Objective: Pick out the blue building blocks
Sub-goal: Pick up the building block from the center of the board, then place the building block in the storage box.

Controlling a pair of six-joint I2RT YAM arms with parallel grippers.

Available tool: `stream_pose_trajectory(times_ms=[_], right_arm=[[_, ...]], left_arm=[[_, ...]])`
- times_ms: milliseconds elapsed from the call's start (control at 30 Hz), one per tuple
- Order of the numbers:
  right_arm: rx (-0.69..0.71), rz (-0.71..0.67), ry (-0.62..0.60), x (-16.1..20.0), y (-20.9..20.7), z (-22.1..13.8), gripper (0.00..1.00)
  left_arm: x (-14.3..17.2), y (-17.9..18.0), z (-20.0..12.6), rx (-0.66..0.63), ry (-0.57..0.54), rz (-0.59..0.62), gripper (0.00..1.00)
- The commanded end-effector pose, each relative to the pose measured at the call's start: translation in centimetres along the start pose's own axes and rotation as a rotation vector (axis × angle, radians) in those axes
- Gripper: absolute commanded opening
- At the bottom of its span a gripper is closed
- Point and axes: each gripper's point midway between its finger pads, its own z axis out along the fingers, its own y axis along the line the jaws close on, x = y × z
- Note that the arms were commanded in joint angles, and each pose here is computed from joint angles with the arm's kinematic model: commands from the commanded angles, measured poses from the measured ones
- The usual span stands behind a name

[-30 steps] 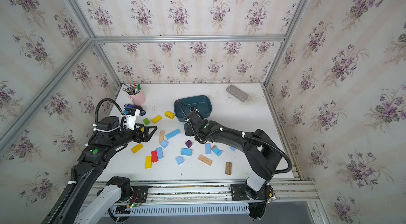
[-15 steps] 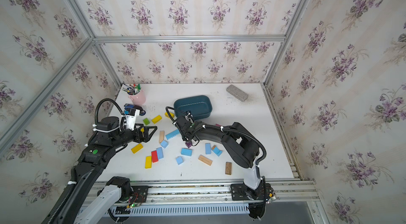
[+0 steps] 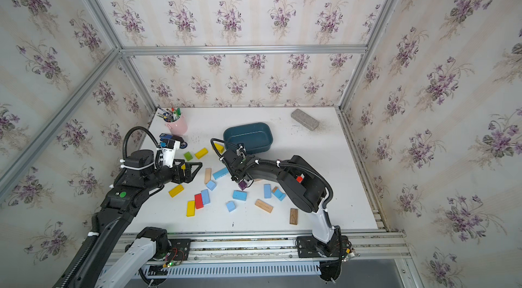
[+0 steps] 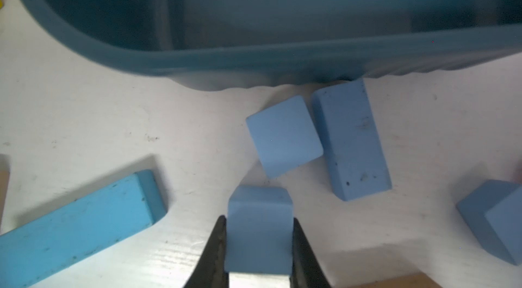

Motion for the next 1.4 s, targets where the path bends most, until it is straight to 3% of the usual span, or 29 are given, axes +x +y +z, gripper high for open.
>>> stream_pose_trajectory(times_ms=[0, 300, 567, 800, 1000, 1367], right_arm=[[0.002, 0.023, -0.010, -0.4, 0.0, -0.4, 0.17], [-0.055, 0.047, -0.062, -2.6, 0.4, -3.6, 0.10], [-0.137, 0.053, -0.171, -7.0, 1.5, -8.2, 0.09], [-0.136, 0.025, -0.228, -11.0, 2.6, -9.3, 0.08], [-0.155, 0.023, -0.236, -13.7, 3.5, -8.4, 0.07], [-0.135, 0.024, -0.178, -15.6, 3.5, -2.4, 0.07]], left_arm=[[-0.1, -0.1, 0.0, 0.004, -0.004, 0.008, 0.99], [-0.1, -0.2, -0.1, 0.008, -0.006, 0.008, 0.99], [-0.1, -0.3, -0.2, 0.009, -0.011, 0.011, 0.99], [-0.2, -0.3, -0.3, 0.010, -0.014, 0.014, 0.99], [-0.2, -0.3, -0.3, 0.008, -0.014, 0.015, 0.99], [0.0, -0.2, -0.2, 0.009, -0.007, 0.013, 0.99]])
